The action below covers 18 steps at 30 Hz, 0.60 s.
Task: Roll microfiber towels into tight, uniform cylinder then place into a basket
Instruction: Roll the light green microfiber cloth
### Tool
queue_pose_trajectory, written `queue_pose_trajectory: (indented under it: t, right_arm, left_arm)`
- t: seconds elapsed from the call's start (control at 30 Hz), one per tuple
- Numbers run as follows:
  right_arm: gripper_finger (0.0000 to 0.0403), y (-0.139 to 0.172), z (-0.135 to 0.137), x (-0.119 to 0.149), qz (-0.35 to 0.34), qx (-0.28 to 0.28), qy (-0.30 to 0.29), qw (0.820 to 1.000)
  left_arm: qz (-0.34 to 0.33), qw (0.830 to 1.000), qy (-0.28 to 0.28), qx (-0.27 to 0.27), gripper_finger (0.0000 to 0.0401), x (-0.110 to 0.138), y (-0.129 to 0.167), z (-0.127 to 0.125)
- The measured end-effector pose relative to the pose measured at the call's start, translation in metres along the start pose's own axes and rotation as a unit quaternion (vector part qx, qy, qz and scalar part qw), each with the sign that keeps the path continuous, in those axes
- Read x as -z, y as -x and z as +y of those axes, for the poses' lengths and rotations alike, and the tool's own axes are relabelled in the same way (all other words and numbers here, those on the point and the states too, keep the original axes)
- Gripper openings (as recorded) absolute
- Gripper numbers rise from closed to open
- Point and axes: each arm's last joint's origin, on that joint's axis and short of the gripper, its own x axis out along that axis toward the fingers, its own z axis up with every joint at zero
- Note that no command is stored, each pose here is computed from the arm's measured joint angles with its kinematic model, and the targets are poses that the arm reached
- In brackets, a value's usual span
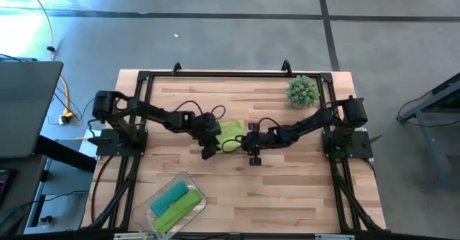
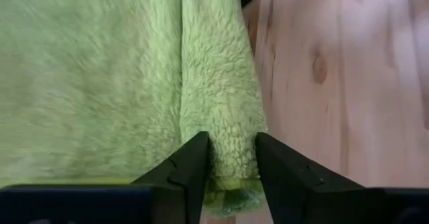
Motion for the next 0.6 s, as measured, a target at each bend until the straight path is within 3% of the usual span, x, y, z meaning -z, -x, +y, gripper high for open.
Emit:
queue_pose_trajectory:
  t: [0.17, 0.33, 0.6]
  right_arm:
    - [0.0079, -0.007, -0.003, 0.004, 0.011, -0.016, -0.003, 1.000]
    - [0.0042, -0.008, -0.005, 0.004, 0.004, -0.023, -0.010, 1.000]
    - [0.0005, -0.010, -0.022, 0.004, -0.001, -0.082, -0.106, 0.991]
  left_arm:
    - [0.007, 0.999, -0.023, -0.021, 0.0131, -0.002, 0.022, -0.003]
    - [-0.027, 0.993, -0.093, -0.065, 0.0128, -0.008, 0.041, -0.012]
    - [-0.065, 0.967, -0.231, -0.088, 0.0127, -0.008, 0.045, -0.042]
